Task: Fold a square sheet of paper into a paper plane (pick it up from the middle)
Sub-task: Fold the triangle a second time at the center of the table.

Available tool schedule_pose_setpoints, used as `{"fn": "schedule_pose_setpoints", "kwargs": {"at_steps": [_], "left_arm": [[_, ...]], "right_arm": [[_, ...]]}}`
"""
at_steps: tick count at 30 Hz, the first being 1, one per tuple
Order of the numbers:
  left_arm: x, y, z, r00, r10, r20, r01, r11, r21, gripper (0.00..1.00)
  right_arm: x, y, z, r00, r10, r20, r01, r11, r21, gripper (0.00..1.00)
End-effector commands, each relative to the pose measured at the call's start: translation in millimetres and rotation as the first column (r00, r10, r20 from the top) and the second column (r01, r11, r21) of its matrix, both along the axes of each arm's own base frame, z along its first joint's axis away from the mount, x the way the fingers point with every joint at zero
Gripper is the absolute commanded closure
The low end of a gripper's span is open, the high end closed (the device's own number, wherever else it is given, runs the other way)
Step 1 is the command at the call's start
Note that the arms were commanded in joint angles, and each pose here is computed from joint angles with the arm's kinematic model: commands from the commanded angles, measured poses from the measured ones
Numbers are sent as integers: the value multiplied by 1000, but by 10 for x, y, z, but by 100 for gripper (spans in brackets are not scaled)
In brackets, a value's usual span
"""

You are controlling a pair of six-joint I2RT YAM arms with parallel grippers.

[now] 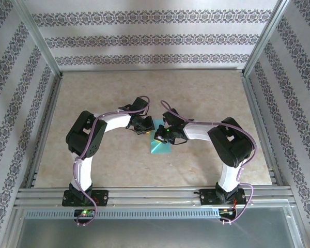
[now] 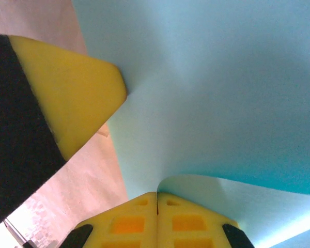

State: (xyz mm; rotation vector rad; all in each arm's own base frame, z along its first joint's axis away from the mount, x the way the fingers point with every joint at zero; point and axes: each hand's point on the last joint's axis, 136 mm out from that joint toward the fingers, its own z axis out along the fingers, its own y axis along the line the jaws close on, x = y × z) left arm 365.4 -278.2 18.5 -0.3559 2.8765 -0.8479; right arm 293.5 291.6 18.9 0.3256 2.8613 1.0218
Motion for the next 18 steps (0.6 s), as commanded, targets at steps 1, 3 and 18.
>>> {"fn": "schedule_pose_setpoints", "kwargs": {"at_steps": [1,3,18], "left_arm": [[-224,160,-238,996,10,-92,-4,998,61,90],[-223,160,-239,996,10,-92,-5,998,60,90],[-179,166,-127,997,10,-71,-5,998,64,89]], "right_arm": [[-14,64,-20,1000,31,3,-31,1000,-5,100],[-20,63,-35,999,32,-1,-32,999,-7,100],[-61,0,-119,999,25,-22,-26,999,-38,98]]}}
